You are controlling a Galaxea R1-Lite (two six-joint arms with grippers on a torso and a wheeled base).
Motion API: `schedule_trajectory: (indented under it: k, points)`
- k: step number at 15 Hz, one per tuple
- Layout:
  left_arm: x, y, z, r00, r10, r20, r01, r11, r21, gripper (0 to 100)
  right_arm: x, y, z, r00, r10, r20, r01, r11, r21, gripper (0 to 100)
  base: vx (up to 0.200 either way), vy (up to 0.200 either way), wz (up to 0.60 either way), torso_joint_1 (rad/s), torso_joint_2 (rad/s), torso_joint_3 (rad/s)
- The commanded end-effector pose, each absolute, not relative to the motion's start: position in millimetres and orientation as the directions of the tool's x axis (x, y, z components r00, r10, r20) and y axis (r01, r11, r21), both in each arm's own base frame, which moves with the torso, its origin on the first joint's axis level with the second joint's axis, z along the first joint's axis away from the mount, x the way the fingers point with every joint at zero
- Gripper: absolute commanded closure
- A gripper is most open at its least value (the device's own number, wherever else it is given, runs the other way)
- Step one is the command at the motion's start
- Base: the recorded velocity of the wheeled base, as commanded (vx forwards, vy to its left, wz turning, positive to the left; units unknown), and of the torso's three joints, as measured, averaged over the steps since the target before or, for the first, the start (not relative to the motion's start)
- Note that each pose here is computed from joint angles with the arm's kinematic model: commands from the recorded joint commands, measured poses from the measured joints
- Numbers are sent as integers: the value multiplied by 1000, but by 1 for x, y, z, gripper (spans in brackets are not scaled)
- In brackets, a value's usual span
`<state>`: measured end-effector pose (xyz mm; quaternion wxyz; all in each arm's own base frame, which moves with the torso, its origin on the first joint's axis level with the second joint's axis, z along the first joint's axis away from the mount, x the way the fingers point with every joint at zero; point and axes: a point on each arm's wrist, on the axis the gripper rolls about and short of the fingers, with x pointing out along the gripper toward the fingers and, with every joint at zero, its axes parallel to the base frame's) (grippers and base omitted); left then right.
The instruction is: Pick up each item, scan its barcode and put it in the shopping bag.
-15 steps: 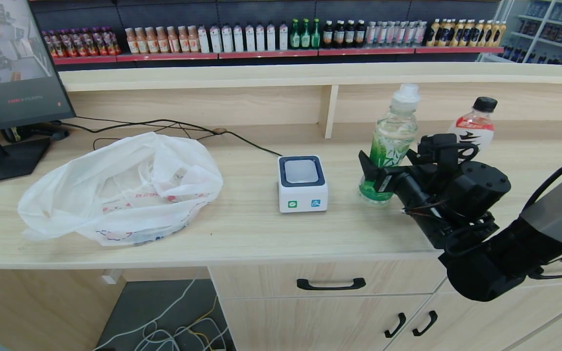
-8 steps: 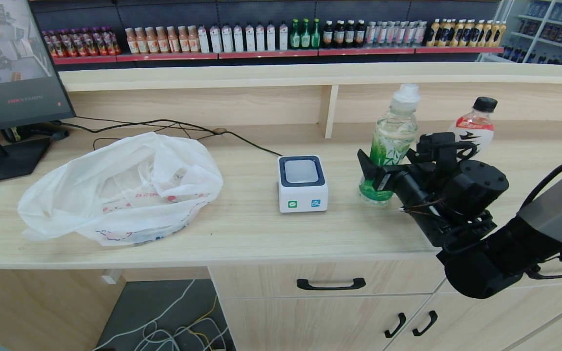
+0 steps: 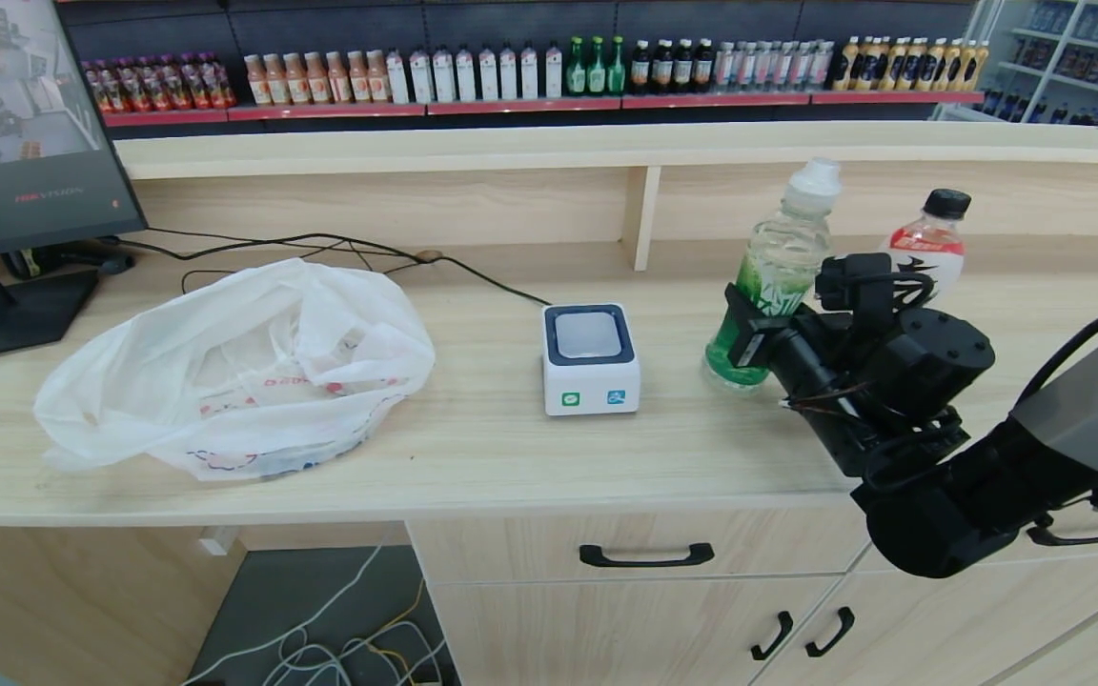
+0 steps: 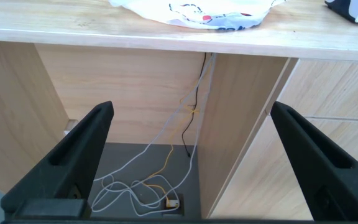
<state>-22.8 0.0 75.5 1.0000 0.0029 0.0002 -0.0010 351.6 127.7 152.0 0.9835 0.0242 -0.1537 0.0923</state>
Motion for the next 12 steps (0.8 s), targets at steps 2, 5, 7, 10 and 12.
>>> schedule_trajectory:
  k: [2,5,7,10,12]
  points:
    - [-23,0,75,1000,-2,0,2,1000,6,0,349,127,155,934,170,313,-185,982,20,100,0,0,0,0,0,0]
    - [-23,0,75,1000,-2,0,2,1000,6,0,348,127,158,932,169,321,-185,982,22,100,0,0,0,0,0,0]
    - [-23,0,75,1000,-2,0,2,1000,6,0,347,126,161,930,168,326,-186,982,24,100,0,0,0,0,0,0]
    - [-23,0,75,1000,-2,0,2,1000,6,0,342,124,168,926,166,339,-186,982,25,100,0,0,0,0,0,0]
    - [-23,0,75,1000,-2,0,2,1000,6,0,333,122,175,920,171,352,-191,981,23,100,0,0,0,0,0,0]
